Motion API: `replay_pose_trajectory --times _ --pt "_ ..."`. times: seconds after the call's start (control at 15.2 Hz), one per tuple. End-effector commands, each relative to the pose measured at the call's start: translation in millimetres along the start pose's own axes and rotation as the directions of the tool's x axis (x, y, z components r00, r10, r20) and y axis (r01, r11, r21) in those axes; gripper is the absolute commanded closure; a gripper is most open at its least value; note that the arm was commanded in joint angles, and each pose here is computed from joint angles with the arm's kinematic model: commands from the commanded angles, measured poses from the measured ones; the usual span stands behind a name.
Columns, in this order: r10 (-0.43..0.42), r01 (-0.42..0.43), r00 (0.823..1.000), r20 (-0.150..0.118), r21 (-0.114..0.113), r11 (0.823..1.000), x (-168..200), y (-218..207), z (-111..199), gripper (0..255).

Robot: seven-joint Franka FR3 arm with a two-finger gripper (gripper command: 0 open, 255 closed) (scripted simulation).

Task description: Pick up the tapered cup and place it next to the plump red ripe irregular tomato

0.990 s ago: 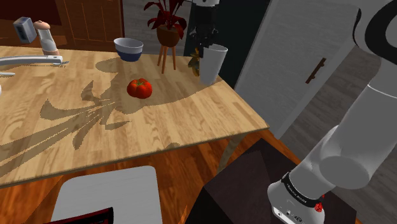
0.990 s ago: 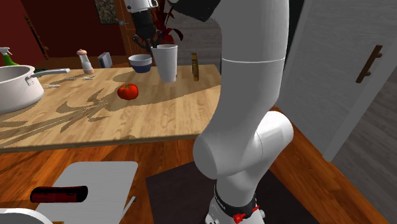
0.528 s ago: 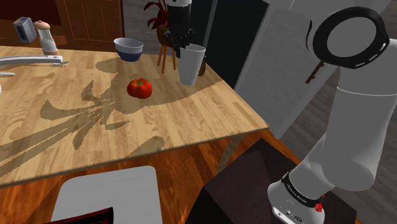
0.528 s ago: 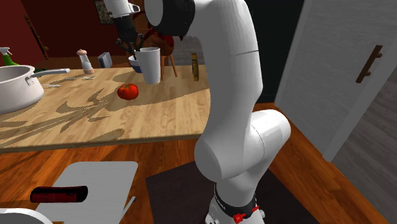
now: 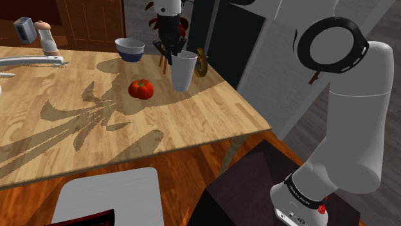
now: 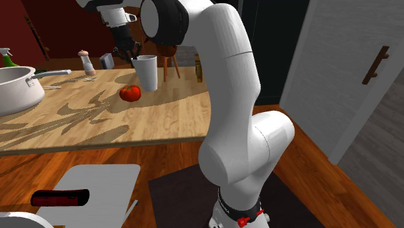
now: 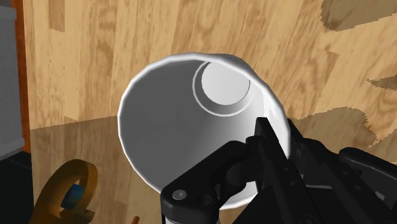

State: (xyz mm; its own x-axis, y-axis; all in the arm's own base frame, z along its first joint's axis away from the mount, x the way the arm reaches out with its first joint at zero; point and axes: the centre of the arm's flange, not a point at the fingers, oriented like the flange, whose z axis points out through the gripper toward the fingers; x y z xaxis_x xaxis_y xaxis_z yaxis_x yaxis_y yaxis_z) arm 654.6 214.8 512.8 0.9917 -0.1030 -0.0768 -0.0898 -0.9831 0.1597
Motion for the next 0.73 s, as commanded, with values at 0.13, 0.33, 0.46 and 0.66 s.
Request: replay_pose_trajectory --times 0.13,0.33,0.46,0.66 --pt "0.000 0.000 1.000 -0.001 0.000 1.000 2 -4 21 255" --pt "0.000 0.000 1.000 -0.001 0.000 1.000 3 -6 36 255" --pt "0.000 0.000 1.000 -0.001 0.000 1.000 4 -8 47 255" --pt "0.000 0.000 1.000 -0.001 0.000 1.000 5 -11 62 255"
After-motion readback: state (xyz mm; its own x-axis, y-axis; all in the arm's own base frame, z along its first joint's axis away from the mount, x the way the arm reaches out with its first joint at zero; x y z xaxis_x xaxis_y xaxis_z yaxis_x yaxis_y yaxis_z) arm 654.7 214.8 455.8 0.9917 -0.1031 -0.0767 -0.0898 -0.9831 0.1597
